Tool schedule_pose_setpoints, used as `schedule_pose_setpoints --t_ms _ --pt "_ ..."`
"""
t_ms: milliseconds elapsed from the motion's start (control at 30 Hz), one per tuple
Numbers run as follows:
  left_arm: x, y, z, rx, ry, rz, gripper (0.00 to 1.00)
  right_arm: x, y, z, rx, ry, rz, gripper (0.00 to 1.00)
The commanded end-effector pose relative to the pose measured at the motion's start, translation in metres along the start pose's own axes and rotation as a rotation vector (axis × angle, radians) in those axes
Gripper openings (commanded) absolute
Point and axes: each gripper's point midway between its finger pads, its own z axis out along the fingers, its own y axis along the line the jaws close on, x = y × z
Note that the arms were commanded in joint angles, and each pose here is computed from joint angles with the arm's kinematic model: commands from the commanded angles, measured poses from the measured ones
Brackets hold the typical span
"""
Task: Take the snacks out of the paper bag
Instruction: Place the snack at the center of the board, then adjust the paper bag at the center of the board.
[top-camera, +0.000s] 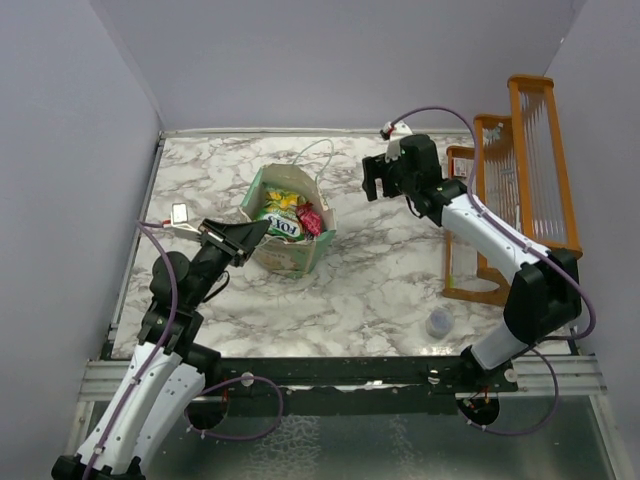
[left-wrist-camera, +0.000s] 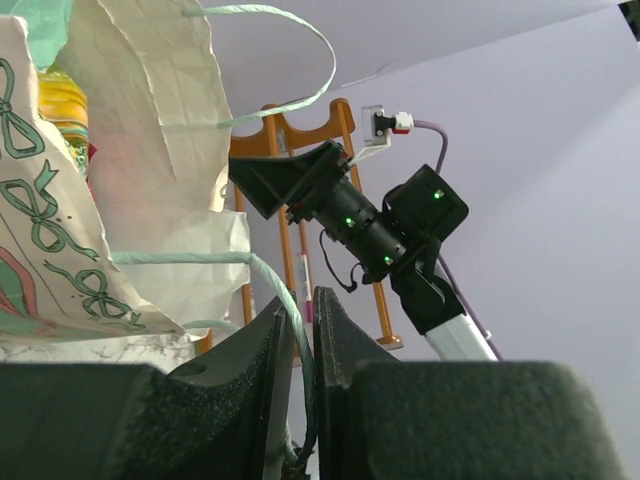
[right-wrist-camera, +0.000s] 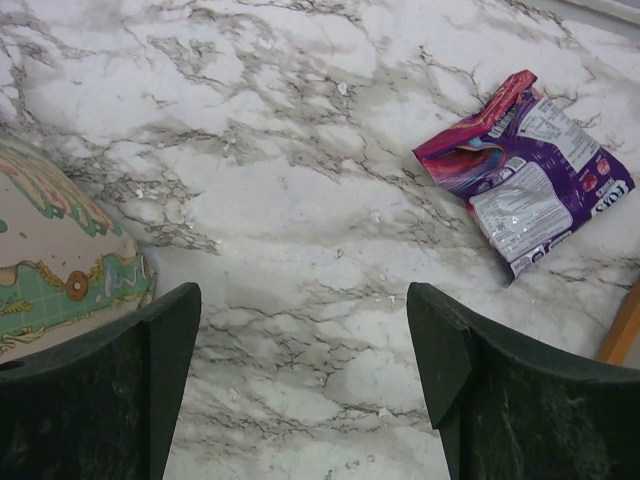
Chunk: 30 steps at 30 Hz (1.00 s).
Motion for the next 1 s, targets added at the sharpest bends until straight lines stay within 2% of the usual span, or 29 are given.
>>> schedule_pose_setpoints --t_ms 0,133,233,333,467,667,767,867,967 --pt "-0.007 -0.019 0.002 0.092 -0.034 -0.024 0.12 -0.001 -0.007 -0.018 0.026 -0.041 -0.01 0.84" --pt "-0.01 -0.026 0.003 0.086 -0.038 0.023 0.06 -0.002 0.016 -0.029 -0.099 -0.072 0.014 0.96" --pt "-0.013 -0.028 0.003 0.062 -0.042 0.046 0.04 -0.019 0.049 -0.042 -0.277 -0.094 0.087 0.99" --pt "-0.013 -0.026 0.003 0.042 -0.041 0.048 0.01 -0.053 0.076 -0.069 -0.45 -0.146 0.198 0.99" --pt "-0.013 -0.025 0.003 0.038 -0.042 0.046 0.0 -0.091 0.112 -0.102 -0.709 -0.254 0.213 0.99" --pt "-0.013 -0.026 0.002 0.031 -0.037 0.047 0.0 -0.11 0.136 -0.097 -0.892 -0.254 0.24 0.99" --pt "-0.013 -0.025 0.002 0.025 -0.039 0.052 0.0 -0.114 0.153 -0.098 -1.02 -0.242 0.239 0.91" --pt "-0.014 -0.022 0.002 0.0 -0.044 0.053 0.0 -0.114 0.157 -0.085 -1.048 -0.208 0.256 0.71" --pt "-0.015 -0.025 0.004 -0.005 -0.038 0.063 0.0 -0.116 0.152 -0.064 -0.981 -0.171 0.286 0.7"
